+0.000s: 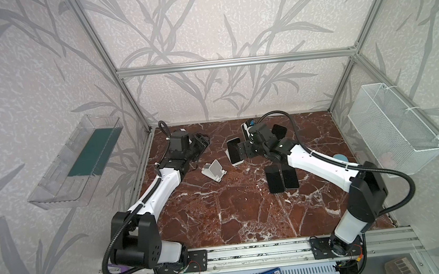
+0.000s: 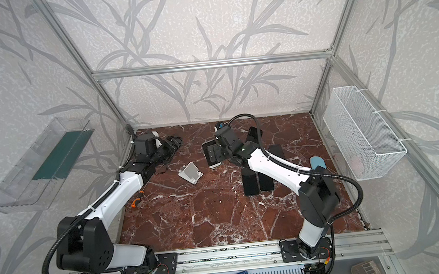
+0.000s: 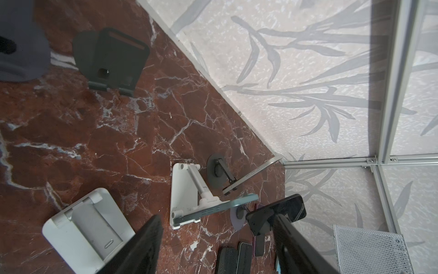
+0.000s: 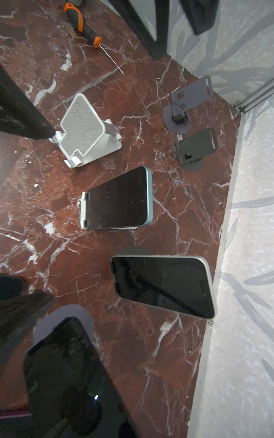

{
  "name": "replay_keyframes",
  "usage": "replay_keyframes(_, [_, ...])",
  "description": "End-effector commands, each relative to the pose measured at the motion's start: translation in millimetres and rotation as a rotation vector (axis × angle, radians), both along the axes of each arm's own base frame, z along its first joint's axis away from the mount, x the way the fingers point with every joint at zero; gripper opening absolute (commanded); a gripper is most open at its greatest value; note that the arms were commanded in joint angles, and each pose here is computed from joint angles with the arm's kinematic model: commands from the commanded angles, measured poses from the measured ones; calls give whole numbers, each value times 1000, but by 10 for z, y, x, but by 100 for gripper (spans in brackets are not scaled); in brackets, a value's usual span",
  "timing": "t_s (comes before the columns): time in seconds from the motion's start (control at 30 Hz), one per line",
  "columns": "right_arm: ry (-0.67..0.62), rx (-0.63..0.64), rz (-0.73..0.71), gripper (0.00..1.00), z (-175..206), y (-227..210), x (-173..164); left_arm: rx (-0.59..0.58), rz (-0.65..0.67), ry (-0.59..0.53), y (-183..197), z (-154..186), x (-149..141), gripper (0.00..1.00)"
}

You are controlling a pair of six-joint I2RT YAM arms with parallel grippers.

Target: Remove the phone from the phone stand

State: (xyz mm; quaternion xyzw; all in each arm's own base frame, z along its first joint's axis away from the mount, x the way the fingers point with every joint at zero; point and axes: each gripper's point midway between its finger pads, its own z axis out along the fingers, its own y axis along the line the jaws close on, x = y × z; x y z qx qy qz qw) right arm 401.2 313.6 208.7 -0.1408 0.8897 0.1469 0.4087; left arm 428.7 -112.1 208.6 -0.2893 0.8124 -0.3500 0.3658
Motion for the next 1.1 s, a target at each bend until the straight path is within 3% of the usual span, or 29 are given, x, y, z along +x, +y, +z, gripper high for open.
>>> replay_keyframes(0.0, [-1,-16,34,99,-54,172,134,-53,-5,34,-40,-74,77,71])
replay_keyframes(0.33, [-8,19,99,99,-189,447,273,-54,-113,29,-203,75,86,68])
replay_keyframes(1.07, [16,-83,57,99,-559,473,626,-84,-129,-31,-218,228,79,68])
